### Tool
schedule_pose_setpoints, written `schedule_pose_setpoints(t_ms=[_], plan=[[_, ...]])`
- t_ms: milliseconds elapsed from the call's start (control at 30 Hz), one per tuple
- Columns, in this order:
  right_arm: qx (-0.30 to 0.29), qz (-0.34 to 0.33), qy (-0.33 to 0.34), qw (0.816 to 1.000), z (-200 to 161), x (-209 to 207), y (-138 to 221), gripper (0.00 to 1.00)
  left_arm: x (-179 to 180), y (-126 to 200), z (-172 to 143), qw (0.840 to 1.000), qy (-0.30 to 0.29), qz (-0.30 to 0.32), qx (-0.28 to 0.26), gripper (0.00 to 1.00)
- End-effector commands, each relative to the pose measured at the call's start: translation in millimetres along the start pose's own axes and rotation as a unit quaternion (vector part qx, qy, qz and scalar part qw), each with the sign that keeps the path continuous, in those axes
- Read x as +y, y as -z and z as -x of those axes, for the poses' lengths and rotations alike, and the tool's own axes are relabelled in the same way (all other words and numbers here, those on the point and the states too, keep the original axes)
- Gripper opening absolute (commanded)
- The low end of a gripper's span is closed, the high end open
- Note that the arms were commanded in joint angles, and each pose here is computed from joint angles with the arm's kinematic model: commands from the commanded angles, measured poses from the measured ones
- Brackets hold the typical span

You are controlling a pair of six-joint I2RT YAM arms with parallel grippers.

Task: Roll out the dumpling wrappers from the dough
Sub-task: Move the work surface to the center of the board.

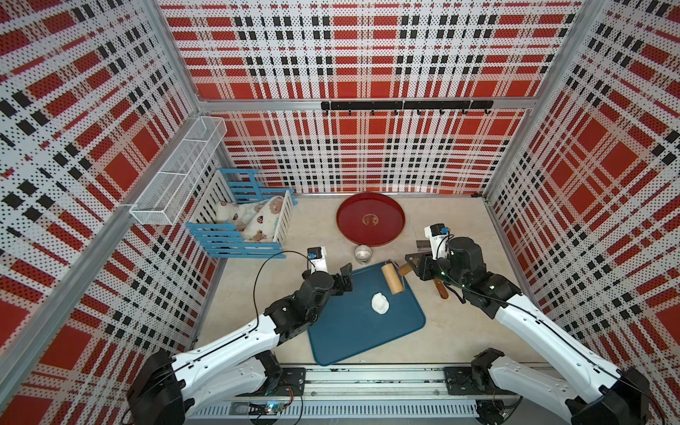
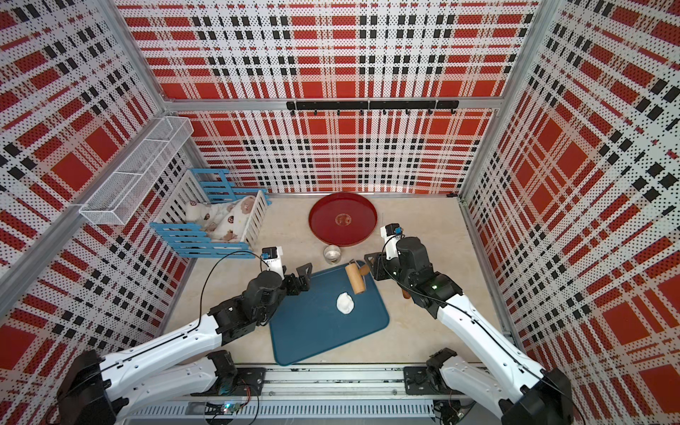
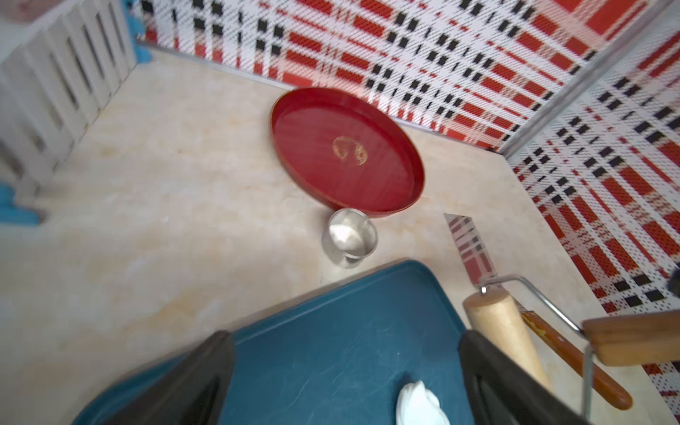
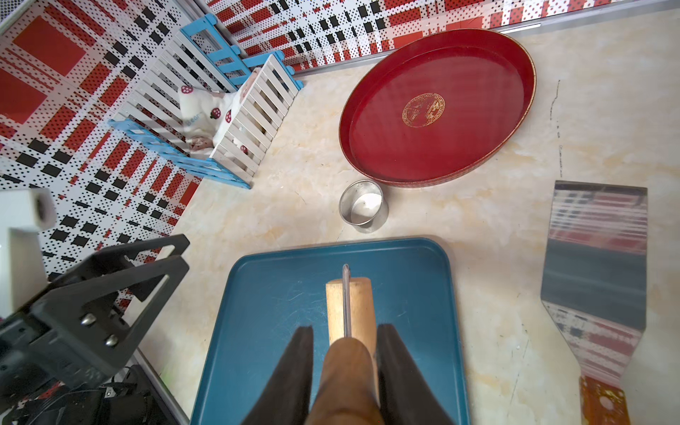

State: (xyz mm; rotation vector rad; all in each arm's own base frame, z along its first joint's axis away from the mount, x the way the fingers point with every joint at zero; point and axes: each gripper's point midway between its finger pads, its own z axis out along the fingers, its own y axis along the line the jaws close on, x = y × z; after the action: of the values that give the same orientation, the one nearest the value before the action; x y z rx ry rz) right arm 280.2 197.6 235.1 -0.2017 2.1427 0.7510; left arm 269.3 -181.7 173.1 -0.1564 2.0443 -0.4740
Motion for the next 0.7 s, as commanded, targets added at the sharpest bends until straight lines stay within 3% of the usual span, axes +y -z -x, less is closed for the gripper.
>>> schedule_pose_setpoints(t_ms=[0,200,433,667], plan=[[-0.049,0.013,0.005,0.999,23.3,11.3,7.1,0.0,44.3,2.8,-39.0,0.994,0.059,0.075,0.056,0.98],[-0.055,0.015,0.008,0.998,25.9,12.2,7.5,0.0,76.0,7.4,-75.8,0.982,0.108,0.121,0.099,1.0],[-0.051,0.011,0.009,0.999,24.1,10.1,3.6,0.0,109.2,15.5,-96.5,0.973,0.119,0.168,0.102,0.97],[-0.051,0.012,0.009,0.999,25.2,11.0,2.5,0.0,127.6,17.0,-103.0,0.97,0.125,0.182,0.104,0.71]])
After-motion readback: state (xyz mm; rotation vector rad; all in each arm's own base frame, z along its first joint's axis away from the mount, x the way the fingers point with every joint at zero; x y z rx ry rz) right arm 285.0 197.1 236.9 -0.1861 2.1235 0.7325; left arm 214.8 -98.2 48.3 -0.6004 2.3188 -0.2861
